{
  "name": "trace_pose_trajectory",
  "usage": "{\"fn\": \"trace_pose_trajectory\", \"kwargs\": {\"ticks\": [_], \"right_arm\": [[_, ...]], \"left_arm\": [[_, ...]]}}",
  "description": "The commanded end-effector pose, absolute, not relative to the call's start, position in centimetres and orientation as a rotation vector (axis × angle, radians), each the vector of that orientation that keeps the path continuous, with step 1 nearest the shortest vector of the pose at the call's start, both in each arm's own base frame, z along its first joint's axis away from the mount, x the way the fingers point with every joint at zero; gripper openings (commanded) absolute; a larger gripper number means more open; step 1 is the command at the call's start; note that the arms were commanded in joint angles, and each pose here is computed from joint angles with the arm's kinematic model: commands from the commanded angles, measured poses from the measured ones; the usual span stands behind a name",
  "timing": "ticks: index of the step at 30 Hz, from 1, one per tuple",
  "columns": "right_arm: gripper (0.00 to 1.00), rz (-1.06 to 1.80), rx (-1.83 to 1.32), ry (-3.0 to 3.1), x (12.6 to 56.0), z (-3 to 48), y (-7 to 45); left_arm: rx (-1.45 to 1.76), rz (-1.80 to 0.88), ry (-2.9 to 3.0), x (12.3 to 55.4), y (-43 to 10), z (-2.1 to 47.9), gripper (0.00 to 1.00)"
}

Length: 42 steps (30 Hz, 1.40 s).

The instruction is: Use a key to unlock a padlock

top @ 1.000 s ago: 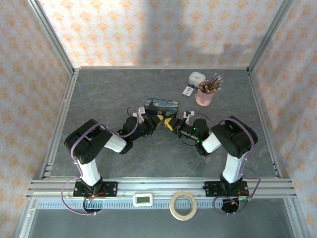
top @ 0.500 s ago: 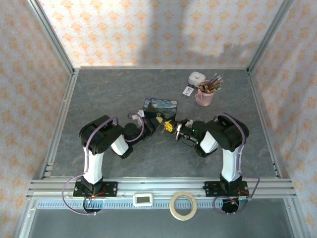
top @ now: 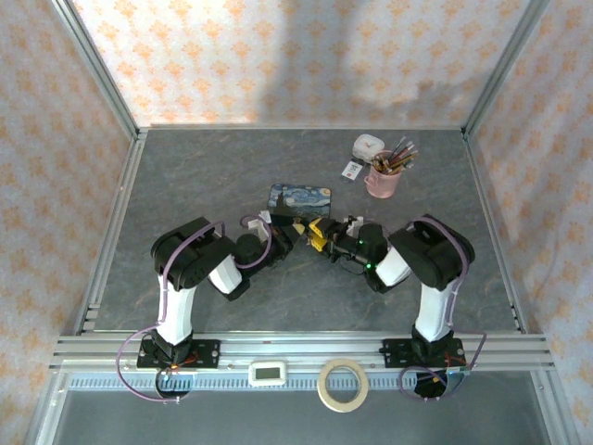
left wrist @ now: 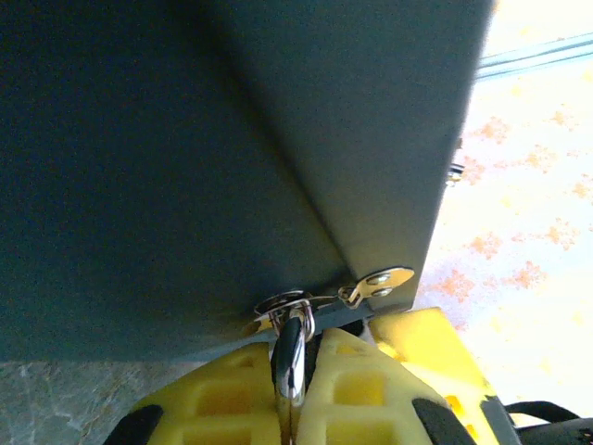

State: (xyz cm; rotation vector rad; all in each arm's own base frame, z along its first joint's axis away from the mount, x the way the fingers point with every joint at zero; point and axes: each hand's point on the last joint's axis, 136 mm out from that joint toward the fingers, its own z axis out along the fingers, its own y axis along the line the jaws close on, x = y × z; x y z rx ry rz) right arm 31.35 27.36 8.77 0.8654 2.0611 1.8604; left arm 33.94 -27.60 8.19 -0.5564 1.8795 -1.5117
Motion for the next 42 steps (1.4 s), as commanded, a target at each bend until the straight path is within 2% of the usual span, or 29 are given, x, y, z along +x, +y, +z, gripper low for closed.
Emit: {"fn": "trace_pose_trajectory", "kwargs": {"ticks": [1,4,8,11,13,16,22,33,42], "right_arm": [[0.43,1.565,0.713,2.155,31.5,6.9,26.0],[0.45,1.369,0.636,2.226,31.6,6.0,24.9],[0.45,1.087,0.546,2.287,32.0,5.4,22.8],[0.45,0.936,0.493,2.302,32.2,5.6,21.3],[0.45,0.878,0.463,2.298,32.3,6.2,20.8],[0.45,0.832,0.432,2.278,32.2,7.0,20.1],[0.45,0.755,0.252,2.258,31.4,9.2,20.3],[0.46,0.521,-0.362,2.363,28.8,10.0,28.9],[0.54,0.065,-0.520,2.488,29.3,6.5,32.0]], "left_arm": [[-0.607,-1.453,1.883,34.4,-27.0,8.5,0.00],[-0.639,-1.360,1.968,34.5,-26.8,6.5,0.00],[-0.640,-1.319,2.007,34.7,-27.1,6.4,0.04],[-0.644,-1.315,2.025,34.7,-27.2,6.0,0.17],[-0.645,-1.314,2.034,34.6,-27.3,5.8,0.32],[-0.647,-1.316,2.041,34.3,-27.1,5.8,0.50],[-0.680,-1.245,2.024,33.1,-24.7,6.9,0.62],[-0.803,-1.073,1.926,33.6,-17.2,9.2,0.64],[-0.843,-0.996,1.830,34.5,-13.0,11.3,0.64]]}}
